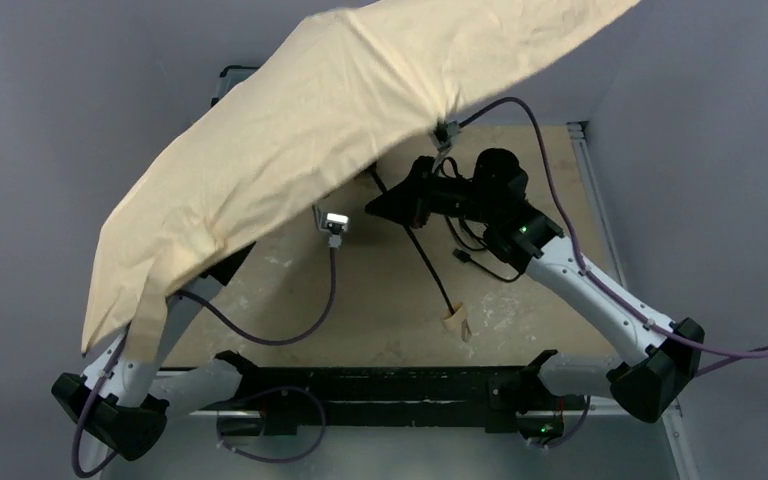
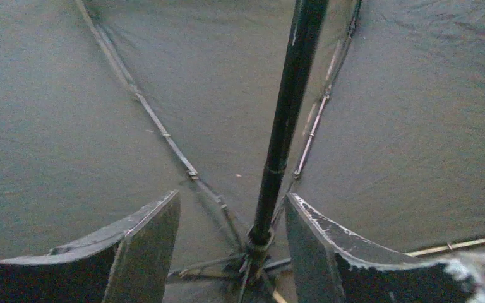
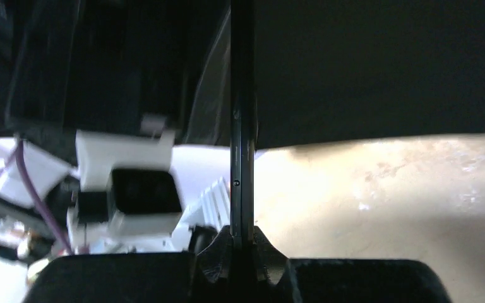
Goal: Open the umbrella
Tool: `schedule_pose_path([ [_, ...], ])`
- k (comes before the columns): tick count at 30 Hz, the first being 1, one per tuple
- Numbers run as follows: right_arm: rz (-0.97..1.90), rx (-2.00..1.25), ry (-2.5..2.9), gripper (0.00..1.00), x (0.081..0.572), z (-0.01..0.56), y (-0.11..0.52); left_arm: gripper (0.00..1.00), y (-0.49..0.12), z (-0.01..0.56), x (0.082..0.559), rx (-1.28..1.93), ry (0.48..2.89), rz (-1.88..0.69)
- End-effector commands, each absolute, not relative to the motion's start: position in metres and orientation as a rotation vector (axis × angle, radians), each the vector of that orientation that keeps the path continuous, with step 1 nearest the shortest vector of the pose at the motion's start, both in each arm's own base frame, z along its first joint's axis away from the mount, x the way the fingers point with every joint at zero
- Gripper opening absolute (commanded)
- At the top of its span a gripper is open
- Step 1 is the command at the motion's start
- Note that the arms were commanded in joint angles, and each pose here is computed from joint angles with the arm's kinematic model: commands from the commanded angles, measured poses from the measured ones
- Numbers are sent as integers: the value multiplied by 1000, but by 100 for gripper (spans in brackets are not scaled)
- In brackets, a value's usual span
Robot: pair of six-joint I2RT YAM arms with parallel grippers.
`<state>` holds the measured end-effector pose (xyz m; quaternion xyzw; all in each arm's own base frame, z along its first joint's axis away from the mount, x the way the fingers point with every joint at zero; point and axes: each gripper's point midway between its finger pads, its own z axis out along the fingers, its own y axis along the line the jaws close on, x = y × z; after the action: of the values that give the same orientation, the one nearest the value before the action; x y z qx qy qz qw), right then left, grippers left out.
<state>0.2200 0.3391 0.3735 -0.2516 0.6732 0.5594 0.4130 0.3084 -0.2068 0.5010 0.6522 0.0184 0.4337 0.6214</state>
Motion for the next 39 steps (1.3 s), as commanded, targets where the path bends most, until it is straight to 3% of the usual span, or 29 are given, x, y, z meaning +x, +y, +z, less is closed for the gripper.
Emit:
schedule_pose_path([
  [1, 1488, -400, 1454, 0, 249, 463, 305, 65, -218, 502, 275, 1444, -11, 858],
  [6, 1455, -318, 1310, 0, 263, 505, 273, 77, -224, 487, 242, 1456, -36, 704],
  [12, 1305, -148, 1141, 0, 282, 541, 221, 79, -229, 451, 210, 1520, 17, 536],
  [18, 939, 80, 998, 0, 314, 545, 156, 79, -212, 423, 202, 1553, 161, 480],
  [30, 588, 315, 1038, 0, 394, 497, 80, 82, -183, 408, 221, 1524, 470, 466],
  [39, 600, 373, 1144, 0, 446, 411, 76, 83, -179, 395, 236, 1539, 560, 485],
])
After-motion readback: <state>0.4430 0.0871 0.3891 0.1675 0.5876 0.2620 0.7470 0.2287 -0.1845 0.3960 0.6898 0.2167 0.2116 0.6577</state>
